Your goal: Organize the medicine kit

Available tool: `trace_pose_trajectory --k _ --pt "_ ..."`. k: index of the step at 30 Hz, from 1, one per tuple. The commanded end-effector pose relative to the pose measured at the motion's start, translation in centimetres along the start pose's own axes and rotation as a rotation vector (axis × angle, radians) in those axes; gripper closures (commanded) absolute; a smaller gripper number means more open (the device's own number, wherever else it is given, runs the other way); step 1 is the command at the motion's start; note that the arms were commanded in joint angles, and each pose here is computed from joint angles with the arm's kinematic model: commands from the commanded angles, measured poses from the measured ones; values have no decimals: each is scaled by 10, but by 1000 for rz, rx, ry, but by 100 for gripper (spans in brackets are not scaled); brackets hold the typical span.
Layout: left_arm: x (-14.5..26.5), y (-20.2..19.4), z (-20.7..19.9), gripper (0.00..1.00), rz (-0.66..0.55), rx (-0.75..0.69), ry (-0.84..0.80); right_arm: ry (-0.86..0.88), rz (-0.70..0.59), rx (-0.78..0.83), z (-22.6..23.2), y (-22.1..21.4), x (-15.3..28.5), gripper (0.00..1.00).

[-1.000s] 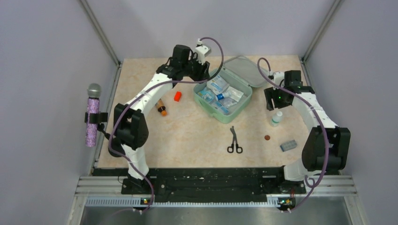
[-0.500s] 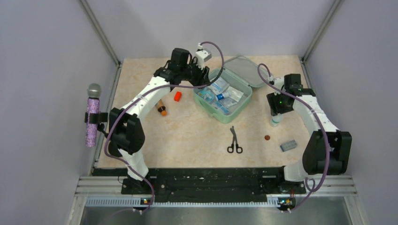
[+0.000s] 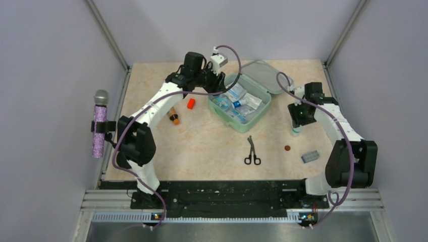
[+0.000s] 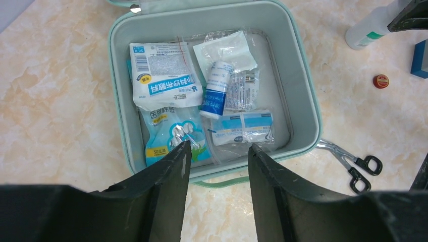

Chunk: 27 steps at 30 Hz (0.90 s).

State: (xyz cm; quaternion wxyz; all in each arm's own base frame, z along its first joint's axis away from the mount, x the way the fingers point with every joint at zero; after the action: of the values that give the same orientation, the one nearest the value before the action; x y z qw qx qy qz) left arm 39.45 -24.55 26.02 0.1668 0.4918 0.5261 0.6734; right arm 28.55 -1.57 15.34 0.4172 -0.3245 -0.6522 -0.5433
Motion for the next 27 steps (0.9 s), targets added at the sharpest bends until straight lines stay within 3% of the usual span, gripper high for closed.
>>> trace_pose_trajectory --k 1,3,10,15,18,21,27 --pt "8 11 -5 50 -38 -34 -22 -18 16 -6 -1 -7 3 54" --pt "8 11 -4 50 -39 -37 -23 -21 18 -4 -2 -7 1 56" --pt "6 7 -6 50 -34 -34 -37 1 -35 7 -2 10 7 82" --pt "14 12 -18 46 -142 -151 -107 190 -164 9 18 44 30 99" --pt "17 13 -27 41 -219 -232 -166 397 -281 45 40 69 53 100" --pt "10 16 -28 37 -209 -222 -208 606 -392 123 65 89 76 100" --pt "5 29 -39 32 -237 -303 -379 858 -555 275 122 131 97 100"
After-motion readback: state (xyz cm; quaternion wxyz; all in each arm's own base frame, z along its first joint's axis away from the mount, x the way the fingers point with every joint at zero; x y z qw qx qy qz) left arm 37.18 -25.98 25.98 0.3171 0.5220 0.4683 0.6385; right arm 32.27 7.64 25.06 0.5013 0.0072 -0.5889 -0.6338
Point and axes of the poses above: each gripper's point midway between its finger pads, its own x axis back along the fingers, its own z axis along the line the jaws close on, y = z × x, the point moved 6 cm from there along x, back along the fingers, and after that the axes turned 5 degrees about -x, right-handed, at the moved point
